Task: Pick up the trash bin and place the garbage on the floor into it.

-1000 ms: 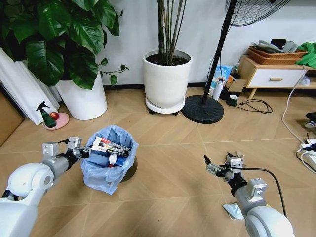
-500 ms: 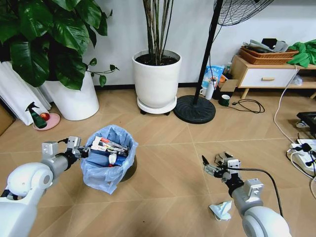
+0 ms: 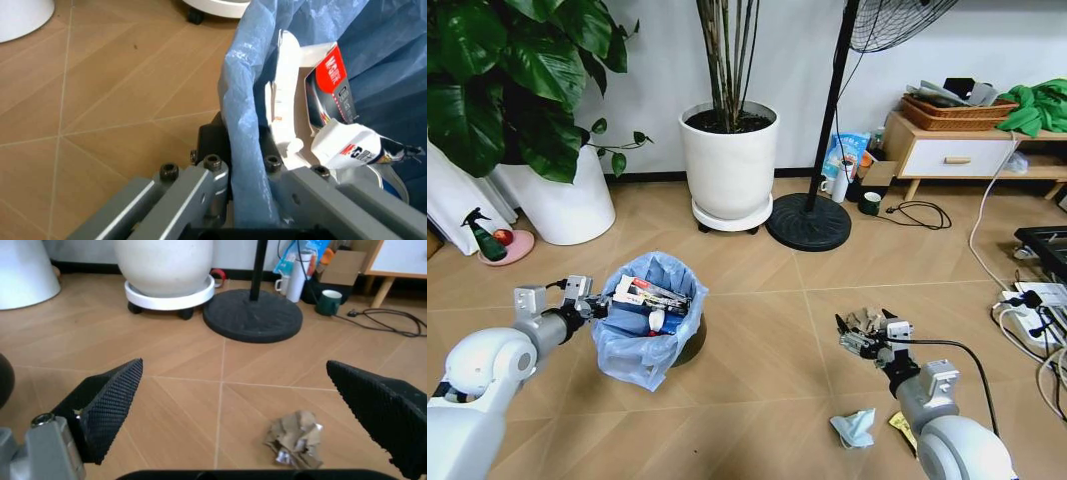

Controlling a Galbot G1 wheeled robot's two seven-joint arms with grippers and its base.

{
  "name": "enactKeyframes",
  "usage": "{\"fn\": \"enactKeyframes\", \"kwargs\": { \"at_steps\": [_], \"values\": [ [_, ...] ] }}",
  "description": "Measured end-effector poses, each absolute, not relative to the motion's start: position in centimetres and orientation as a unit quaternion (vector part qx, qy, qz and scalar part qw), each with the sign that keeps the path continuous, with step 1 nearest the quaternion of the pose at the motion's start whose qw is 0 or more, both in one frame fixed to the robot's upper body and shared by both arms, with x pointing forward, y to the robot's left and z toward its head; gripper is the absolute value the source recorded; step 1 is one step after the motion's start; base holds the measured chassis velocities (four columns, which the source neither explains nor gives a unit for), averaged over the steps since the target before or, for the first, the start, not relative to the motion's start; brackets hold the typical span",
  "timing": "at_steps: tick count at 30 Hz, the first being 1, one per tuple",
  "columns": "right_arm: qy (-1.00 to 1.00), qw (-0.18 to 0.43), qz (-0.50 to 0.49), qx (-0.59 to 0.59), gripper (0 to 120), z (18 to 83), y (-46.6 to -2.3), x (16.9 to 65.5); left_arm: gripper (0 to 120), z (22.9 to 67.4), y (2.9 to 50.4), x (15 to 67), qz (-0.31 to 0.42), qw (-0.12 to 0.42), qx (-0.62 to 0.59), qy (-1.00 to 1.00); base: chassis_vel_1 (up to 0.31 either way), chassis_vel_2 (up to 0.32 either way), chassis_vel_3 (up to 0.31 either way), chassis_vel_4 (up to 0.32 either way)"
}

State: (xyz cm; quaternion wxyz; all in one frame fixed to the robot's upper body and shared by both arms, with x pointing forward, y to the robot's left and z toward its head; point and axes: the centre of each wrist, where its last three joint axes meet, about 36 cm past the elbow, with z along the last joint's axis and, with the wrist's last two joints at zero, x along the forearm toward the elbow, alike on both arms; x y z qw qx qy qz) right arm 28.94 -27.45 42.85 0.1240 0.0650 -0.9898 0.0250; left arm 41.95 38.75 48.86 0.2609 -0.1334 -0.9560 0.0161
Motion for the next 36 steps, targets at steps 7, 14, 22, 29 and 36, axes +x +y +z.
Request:
{"fn": "enactKeyframes", "kwargs": {
  "at_steps": [7,14,22,29,36],
  "values": [
    [-0.988,0.133,0.051,0.067,100,42.2,-30.6,29.8,0,48.7,38.3,42.0,0.018,0.259,-0.135,-0.956,-0.004,-0.015,0.010,0.007],
    [-0.984,0.154,0.072,0.048,100,40.2,-35.1,31.7,0,48.4,37.8,42.0,0.021,0.258,-0.136,-0.956,0.000,0.000,0.000,0.000],
    [-0.978,0.193,0.069,0.029,100,35.3,-39.2,37.1,0,48.4,37.2,41.8,0.019,0.257,-0.140,-0.956,0.000,0.000,0.000,0.000],
    [-0.973,0.227,0.026,0.026,100,33.2,-39.6,41.7,0,48.5,37.2,41.8,0.017,0.258,-0.136,-0.956,0.000,0.000,0.000,0.000],
    [-0.966,0.257,-0.002,0.010,100,29.9,-38.7,46.2,0,48.5,37.1,41.8,0.017,0.259,-0.132,-0.957,0.000,0.000,0.000,0.000]
  ]
}}
